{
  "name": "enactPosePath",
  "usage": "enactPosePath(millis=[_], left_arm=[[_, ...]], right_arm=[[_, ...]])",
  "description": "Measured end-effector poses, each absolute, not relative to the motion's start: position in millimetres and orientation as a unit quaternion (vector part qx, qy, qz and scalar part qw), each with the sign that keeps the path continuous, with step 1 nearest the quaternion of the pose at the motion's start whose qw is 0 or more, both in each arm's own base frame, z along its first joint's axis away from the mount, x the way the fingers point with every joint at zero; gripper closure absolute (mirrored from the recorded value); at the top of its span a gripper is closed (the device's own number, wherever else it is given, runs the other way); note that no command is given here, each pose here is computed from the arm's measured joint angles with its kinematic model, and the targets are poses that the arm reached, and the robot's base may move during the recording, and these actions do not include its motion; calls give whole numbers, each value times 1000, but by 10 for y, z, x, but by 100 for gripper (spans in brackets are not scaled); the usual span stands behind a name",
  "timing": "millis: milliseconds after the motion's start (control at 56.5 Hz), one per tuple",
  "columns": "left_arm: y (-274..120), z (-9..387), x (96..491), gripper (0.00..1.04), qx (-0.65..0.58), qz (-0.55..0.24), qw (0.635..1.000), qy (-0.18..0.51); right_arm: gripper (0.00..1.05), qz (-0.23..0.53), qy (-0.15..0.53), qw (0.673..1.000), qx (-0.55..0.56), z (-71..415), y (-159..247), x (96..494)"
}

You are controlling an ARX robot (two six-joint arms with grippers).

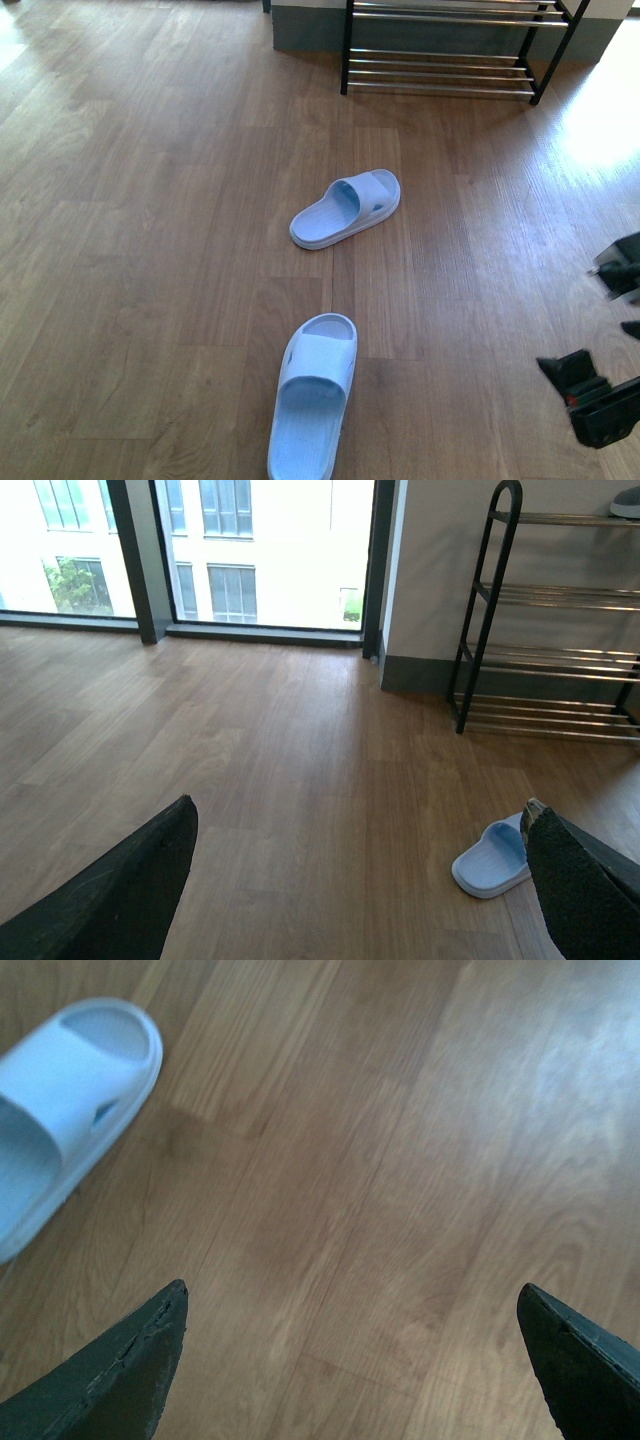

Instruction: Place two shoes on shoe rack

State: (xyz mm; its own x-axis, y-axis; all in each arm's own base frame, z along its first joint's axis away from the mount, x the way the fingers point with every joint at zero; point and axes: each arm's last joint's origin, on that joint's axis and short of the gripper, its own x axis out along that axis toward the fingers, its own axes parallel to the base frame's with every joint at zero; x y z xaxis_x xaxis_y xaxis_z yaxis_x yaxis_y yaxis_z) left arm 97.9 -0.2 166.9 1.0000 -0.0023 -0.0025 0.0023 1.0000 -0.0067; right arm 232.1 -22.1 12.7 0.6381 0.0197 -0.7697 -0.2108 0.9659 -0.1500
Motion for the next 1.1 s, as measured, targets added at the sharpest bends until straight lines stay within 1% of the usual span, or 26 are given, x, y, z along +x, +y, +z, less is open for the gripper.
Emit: enactPosePath(millis=[142,230,372,443,620,690,779,938,1098], left_arm=[[-2,1669,979,9,-3,-1,1000,1],[-2,1668,979,9,-3,-1,1000,1],[-2,1668,979,9,-3,-1,1000,1],[-2,1669,979,9,-3,-1,1000,1],[-2,1668,979,9,-3,-1,1000,1],[-2,1667,979,9,-3,-1,1000,2],[-2,1669,979,9,-3,-1,1000,1],[-2,1668,979,9,-3,-1,1000,1],[-2,1669,979,9,-3,-1,1000,1]], right_arm=[[9,117,472,864,-128,-272,-142,2374],[9,138,491,850,-132,-458,-85,2400],[9,169,501,839,-130,-661,38,2459],[9,192,507,830,-129,-800,165,2501],[9,223,507,823,-122,-960,369,2547],[9,224,503,826,-117,-1024,438,2579],[9,207,502,833,-109,-1119,479,2637],[9,122,499,852,-95,-1332,485,2797],[9,107,512,850,-59,-1415,517,2850]])
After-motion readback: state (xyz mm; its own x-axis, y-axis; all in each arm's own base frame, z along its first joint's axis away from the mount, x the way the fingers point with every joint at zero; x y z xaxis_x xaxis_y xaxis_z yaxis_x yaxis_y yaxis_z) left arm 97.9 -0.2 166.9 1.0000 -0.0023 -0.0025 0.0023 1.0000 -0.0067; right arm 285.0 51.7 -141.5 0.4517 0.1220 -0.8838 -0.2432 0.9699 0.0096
